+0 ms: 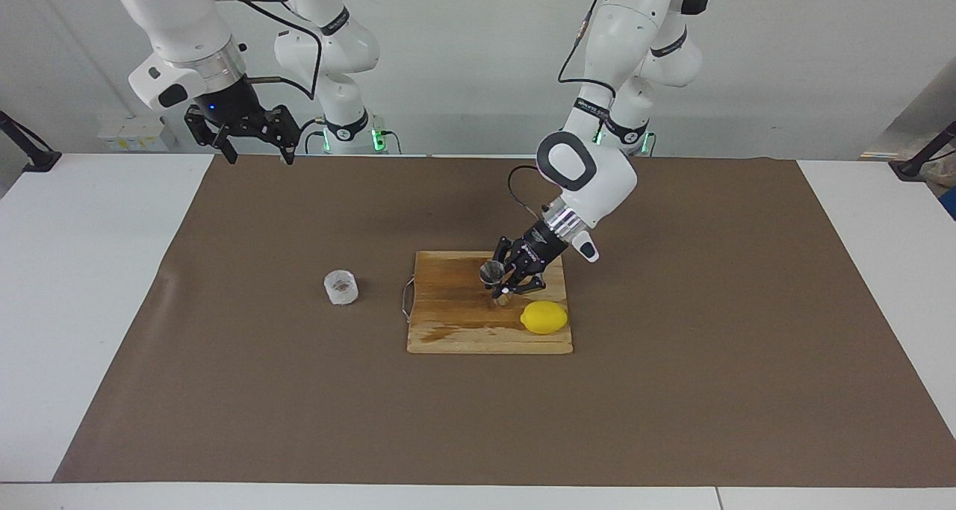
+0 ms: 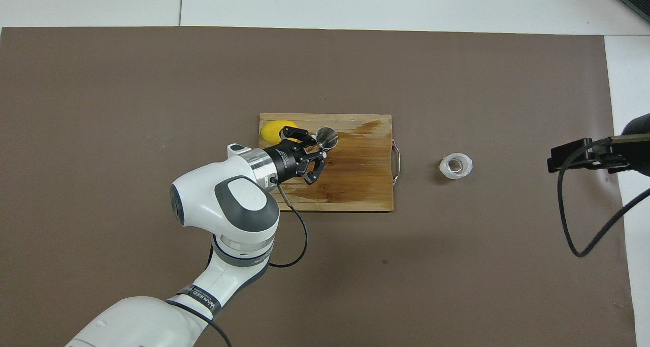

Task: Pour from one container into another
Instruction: 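Lower the metal cup onto the board and open the left gripper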

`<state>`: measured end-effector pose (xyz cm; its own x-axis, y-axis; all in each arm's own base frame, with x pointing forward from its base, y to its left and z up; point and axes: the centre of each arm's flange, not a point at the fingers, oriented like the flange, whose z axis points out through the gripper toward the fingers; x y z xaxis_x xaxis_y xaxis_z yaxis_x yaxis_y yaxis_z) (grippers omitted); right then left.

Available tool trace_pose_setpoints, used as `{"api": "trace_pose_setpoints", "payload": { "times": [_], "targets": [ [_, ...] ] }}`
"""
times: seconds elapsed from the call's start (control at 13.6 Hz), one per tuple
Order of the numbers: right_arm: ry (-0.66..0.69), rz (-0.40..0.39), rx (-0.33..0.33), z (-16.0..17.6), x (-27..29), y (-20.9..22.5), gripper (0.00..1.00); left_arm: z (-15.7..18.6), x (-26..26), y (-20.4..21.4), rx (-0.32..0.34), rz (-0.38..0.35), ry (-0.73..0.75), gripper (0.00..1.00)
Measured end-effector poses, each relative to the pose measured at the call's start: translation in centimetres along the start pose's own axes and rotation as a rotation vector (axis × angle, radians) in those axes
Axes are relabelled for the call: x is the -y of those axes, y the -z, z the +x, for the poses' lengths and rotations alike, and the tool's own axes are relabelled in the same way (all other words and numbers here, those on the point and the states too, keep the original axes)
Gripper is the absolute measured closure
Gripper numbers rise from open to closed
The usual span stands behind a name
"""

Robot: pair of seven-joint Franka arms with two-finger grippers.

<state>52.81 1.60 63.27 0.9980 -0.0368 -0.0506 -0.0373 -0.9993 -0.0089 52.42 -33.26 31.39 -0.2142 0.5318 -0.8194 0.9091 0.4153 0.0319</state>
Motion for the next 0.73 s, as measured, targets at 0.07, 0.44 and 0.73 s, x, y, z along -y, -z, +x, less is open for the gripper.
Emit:
{"api": "trace_pose_setpoints", "payload": {
  "times": [0.07, 0.44, 0.73],
  "targets": [
    [0.0, 0.0, 0.0, 0.0, 0.0, 0.0, 0.0, 0.0, -0.4, -0.2, 0.012, 0.009, -0.006, 0.77],
    [0.0, 0.0, 0.0, 0.0, 0.0, 0.0, 0.0, 0.5, -0.3, -0.8, 0.085, -0.001, -0.003, 0.77],
    [0.0, 0.0, 0.0, 0.0, 0.0, 0.0, 0.0, 1.2, 1.1, -1.8, 0.155, -0.023, 0.026, 0.77]
  ]
}}
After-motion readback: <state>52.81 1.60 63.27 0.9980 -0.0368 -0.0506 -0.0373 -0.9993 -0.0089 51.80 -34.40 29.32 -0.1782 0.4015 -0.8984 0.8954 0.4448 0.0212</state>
